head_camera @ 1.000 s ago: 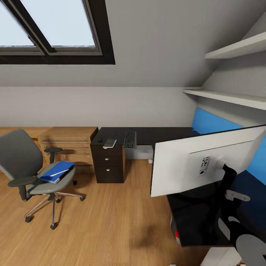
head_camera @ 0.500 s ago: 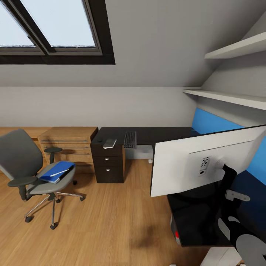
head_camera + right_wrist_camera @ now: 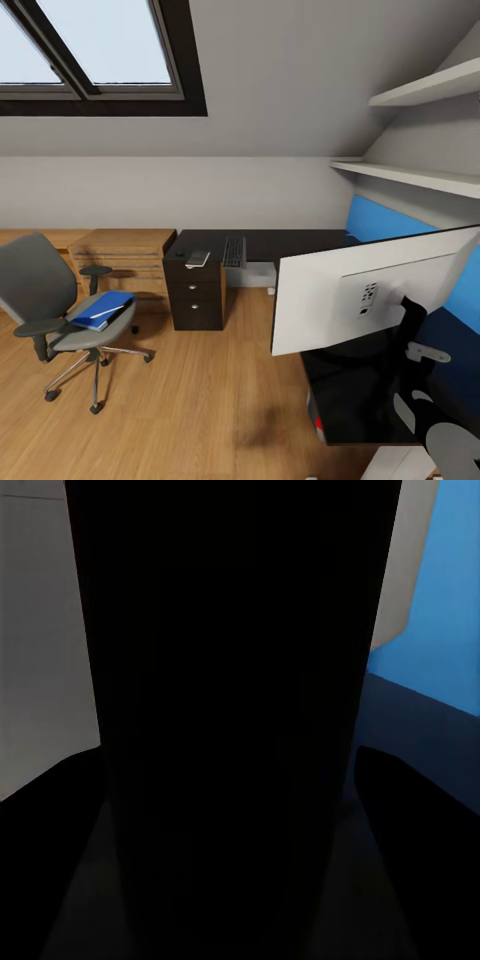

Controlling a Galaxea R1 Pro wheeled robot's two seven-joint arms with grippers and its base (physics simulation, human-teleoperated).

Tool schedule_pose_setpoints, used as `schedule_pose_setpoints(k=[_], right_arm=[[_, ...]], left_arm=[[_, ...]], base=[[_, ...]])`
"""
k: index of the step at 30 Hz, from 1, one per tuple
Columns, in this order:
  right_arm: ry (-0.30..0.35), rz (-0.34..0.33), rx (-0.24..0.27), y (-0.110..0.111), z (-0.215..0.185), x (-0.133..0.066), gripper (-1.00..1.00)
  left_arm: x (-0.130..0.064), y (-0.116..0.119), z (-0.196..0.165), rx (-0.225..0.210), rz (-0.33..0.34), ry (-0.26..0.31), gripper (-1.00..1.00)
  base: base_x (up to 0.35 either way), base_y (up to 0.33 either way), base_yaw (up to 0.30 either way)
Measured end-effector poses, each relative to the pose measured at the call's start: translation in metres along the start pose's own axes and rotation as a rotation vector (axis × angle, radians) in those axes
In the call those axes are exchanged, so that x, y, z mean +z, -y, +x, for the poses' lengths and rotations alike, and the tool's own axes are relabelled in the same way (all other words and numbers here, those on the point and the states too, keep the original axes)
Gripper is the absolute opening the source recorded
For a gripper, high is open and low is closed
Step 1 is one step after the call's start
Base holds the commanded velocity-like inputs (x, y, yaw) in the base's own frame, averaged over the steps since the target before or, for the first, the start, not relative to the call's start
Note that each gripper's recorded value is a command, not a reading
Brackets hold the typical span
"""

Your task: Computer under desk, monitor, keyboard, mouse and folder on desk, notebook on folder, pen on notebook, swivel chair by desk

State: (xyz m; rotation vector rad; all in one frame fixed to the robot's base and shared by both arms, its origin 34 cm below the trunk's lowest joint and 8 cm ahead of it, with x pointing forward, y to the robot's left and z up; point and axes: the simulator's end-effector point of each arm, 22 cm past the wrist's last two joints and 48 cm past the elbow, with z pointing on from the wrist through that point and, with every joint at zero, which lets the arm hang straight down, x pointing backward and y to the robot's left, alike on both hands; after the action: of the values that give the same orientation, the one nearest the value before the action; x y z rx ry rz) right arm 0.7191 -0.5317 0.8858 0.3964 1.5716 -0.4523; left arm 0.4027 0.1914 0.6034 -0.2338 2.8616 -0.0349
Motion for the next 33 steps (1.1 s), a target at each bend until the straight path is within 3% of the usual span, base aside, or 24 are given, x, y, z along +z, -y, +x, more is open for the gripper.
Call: schedule_pose_setpoints(k=[33], right_arm=[[0.0, -0.003, -0.001, -0.0019, -0.0002, -0.0002, -1.0]], left_arm=[[-0.0001, -0.0002, 0.0, -0.003, 0.0, 0.0, 1.0]], base=[[0.0, -0.063, 0.0]])
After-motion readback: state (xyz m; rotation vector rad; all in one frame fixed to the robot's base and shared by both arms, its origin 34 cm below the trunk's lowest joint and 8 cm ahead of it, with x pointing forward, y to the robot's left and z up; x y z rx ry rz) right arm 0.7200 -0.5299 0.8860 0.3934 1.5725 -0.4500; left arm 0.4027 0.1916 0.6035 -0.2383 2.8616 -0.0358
